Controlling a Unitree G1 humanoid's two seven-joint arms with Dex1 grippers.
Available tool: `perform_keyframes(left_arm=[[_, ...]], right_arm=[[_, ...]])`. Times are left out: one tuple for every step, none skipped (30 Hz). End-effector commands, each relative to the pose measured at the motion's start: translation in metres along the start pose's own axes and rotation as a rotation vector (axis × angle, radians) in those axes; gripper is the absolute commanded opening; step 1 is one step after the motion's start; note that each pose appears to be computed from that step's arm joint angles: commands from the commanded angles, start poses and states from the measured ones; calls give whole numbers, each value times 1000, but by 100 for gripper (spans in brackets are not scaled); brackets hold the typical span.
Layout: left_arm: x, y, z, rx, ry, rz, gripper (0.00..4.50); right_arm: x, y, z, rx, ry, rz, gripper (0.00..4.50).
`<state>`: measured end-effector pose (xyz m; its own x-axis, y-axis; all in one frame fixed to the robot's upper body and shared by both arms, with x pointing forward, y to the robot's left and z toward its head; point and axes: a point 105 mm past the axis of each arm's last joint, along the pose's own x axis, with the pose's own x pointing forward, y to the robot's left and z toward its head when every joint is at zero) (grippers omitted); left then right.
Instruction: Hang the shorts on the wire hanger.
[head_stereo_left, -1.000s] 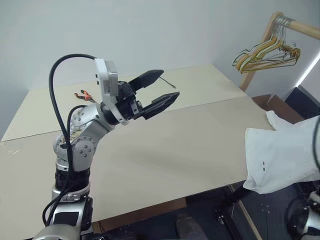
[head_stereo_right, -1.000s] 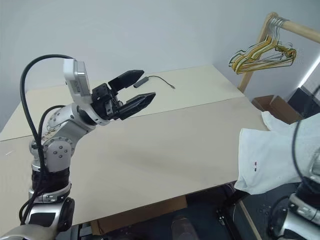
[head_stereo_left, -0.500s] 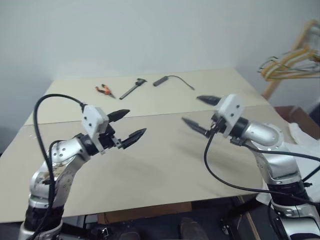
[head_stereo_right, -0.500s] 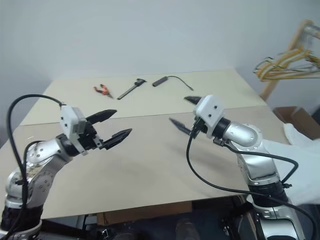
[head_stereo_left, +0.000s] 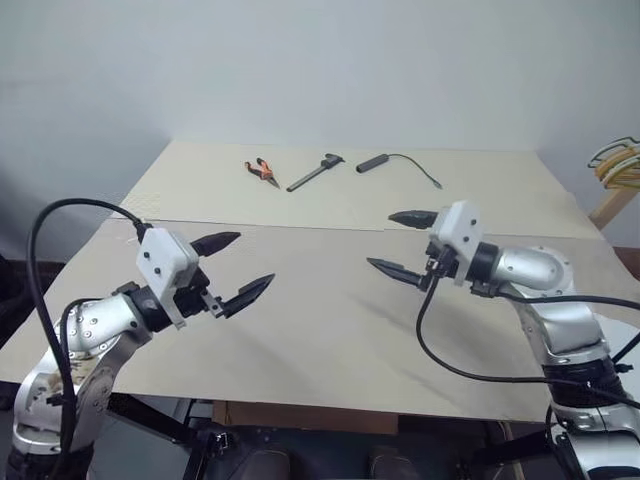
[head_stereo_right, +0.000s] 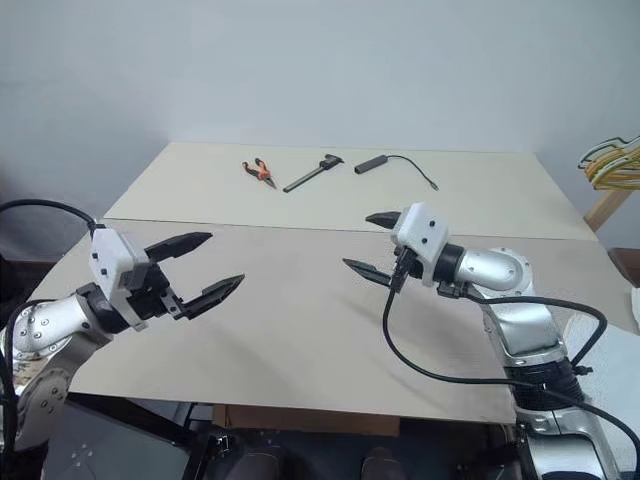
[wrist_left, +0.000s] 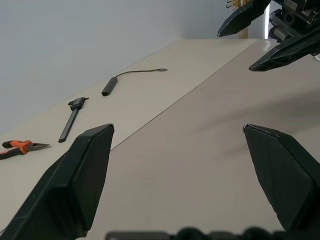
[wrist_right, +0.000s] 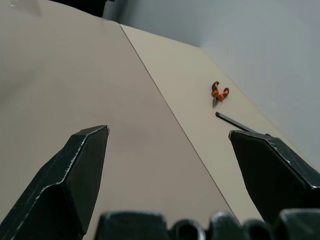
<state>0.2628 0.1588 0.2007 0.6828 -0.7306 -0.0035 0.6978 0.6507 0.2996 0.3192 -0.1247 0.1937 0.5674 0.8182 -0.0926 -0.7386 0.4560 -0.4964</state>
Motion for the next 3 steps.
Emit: perform_keyframes(left_arm=[[3,0,9,29,-26,-21,450],[4,0,9,30,-27,-22,450],[5,-1,10,32,-32,-28,450]], right_arm=[[-7,-4,15,-58,-31,-36,448],[-7,-4,15,-58,-30,-38,448],[-8,-4,15,-59,-29,-44,448]])
